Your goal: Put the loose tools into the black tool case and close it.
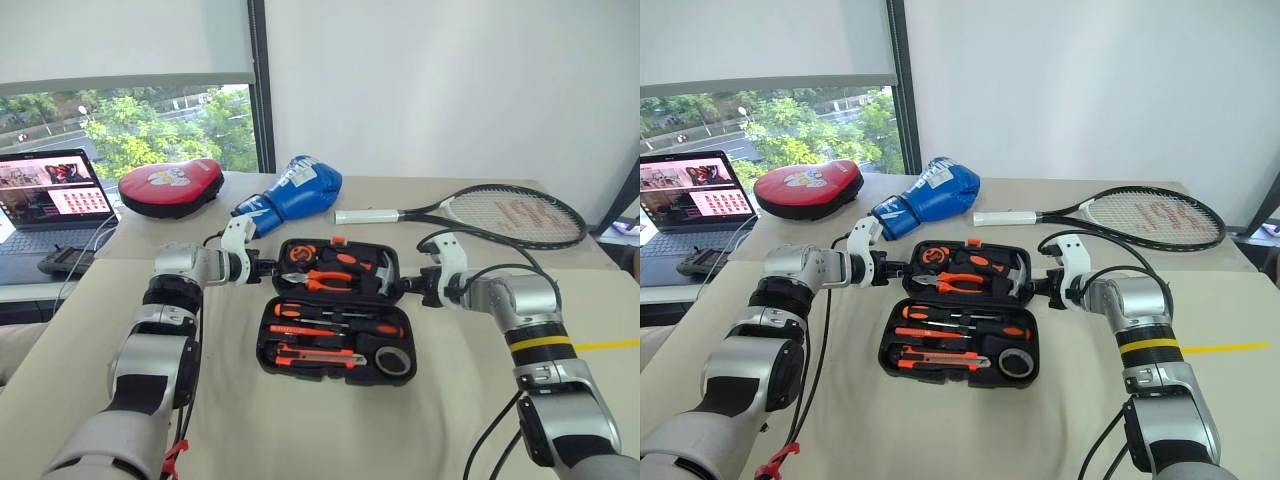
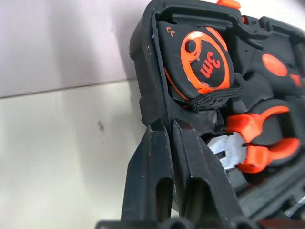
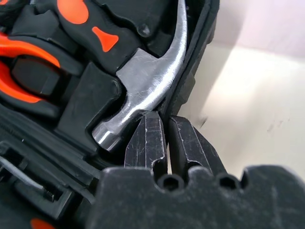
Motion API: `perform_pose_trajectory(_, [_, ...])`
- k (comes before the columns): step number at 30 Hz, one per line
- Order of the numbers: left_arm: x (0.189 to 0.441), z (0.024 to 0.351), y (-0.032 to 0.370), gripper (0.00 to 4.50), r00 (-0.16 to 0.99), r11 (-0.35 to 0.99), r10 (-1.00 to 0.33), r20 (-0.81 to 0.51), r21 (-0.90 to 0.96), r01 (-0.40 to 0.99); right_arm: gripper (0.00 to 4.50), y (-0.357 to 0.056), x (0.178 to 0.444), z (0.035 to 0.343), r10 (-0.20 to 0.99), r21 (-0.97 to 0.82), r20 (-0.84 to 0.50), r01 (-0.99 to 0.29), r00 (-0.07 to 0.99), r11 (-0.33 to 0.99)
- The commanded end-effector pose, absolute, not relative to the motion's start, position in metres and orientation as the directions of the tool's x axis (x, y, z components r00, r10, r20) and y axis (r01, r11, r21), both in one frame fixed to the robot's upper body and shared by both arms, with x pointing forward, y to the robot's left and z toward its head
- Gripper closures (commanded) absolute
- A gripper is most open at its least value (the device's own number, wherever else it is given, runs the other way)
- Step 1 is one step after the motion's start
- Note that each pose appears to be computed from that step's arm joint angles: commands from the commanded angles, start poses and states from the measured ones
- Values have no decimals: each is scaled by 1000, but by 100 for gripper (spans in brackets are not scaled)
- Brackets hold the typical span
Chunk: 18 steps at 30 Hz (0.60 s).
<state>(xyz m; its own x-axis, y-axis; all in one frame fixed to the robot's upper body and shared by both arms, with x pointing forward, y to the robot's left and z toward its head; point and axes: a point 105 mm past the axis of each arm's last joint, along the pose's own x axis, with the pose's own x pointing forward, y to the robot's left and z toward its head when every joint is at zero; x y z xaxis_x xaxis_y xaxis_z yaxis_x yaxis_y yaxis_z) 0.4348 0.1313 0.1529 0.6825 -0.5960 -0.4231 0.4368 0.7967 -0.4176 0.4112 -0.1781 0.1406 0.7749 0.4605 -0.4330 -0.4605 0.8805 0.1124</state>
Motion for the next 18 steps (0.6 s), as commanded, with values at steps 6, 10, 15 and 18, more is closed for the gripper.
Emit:
perform_pose_trajectory(6, [415, 213, 91, 446, 629, 632, -774, -78, -17, 775, 450, -152, 407, 204, 598, -337, -117, -598, 793, 727])
perform_pose_trajectory(10, [380, 209, 85, 446, 548, 515, -836, -31, 305, 801, 450, -153, 386, 196, 603, -505, -84, -556, 793, 660])
perform_pose_trajectory(15, [348, 199, 92, 446, 515, 445, -857, -2, 502, 742, 450, -159, 347, 192, 587, -620, -20, -471, 809, 628])
perform_pose_trajectory(18, [340, 188, 99, 446, 517, 414, -855, -38, 551, 725, 450, -161, 321, 181, 589, -689, -52, -456, 807, 564])
